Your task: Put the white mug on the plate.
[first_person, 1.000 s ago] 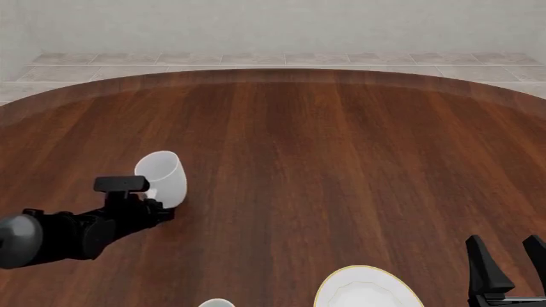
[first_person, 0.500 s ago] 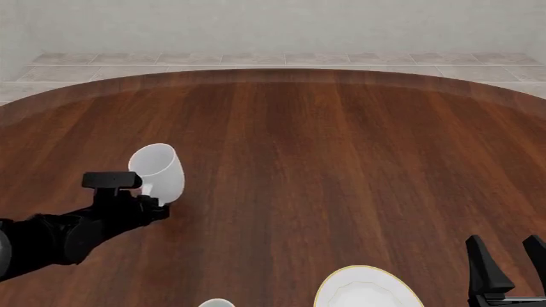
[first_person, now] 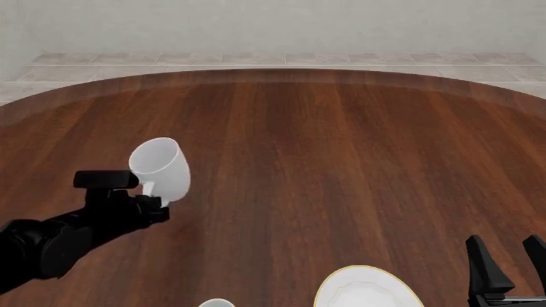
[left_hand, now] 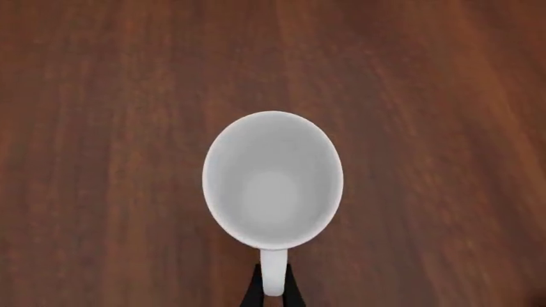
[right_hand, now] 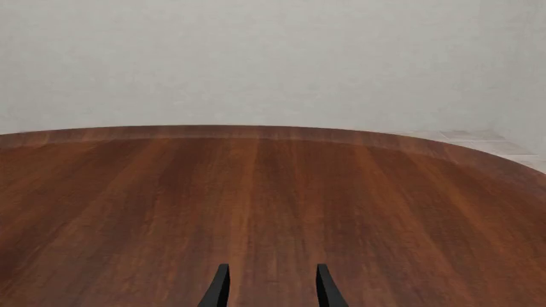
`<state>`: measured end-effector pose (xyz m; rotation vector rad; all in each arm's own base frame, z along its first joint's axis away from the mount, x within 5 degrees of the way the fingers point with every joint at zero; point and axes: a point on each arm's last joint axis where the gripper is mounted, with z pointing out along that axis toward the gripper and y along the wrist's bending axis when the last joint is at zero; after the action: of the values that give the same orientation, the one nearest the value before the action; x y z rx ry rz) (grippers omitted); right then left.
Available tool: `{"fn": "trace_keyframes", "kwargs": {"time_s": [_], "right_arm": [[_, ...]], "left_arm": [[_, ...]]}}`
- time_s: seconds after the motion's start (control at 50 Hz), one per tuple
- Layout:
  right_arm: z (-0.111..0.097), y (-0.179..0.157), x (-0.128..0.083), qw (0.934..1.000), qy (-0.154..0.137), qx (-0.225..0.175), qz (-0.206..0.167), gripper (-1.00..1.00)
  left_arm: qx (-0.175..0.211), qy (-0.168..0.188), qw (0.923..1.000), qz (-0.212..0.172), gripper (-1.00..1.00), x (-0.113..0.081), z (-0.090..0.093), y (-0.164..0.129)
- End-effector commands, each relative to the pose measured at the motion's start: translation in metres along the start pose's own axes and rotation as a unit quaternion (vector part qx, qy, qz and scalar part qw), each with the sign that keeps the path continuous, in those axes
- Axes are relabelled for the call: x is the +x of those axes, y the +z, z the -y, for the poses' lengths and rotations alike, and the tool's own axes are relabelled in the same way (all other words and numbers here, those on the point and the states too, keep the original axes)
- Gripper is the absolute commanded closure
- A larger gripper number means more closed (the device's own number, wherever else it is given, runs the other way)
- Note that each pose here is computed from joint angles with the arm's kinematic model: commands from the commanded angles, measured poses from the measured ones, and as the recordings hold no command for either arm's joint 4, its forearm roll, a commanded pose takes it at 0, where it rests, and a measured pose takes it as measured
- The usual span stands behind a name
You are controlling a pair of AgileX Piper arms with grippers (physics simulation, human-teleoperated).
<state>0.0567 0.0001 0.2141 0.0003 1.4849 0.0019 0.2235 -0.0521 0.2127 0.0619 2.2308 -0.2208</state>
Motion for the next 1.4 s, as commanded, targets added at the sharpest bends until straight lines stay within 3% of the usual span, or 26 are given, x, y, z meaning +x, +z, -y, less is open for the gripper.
{"fn": "trace_keyframes", "kwargs": {"time_s": [0.02, 0.4, 0.82, 1.4], "right_arm": [[0.0, 0.0, 0.0, 1.0, -0.001, 0.0, 0.0, -1.0], [0.0, 0.0, 0.0, 1.0, -0.001, 0.0, 0.0, -1.0], [0.0, 0.0, 0.0, 1.0, -0.001, 0.0, 0.0, -1.0], [0.0, 0.0, 0.0, 1.0, -0.001, 0.0, 0.0, -1.0]], "left_arm": [[0.017, 0.0, 0.9998, 0.006, 1.0, -0.001, 0.009, -0.014], [0.06, -0.008, 0.9982, -0.005, 1.0, 0.01, 0.029, -0.028], [0.118, 0.007, 0.993, -0.012, 1.0, 0.017, 0.054, -0.05], [0.157, 0.037, 0.9865, -0.028, 1.0, 0.023, 0.071, -0.06]]}}
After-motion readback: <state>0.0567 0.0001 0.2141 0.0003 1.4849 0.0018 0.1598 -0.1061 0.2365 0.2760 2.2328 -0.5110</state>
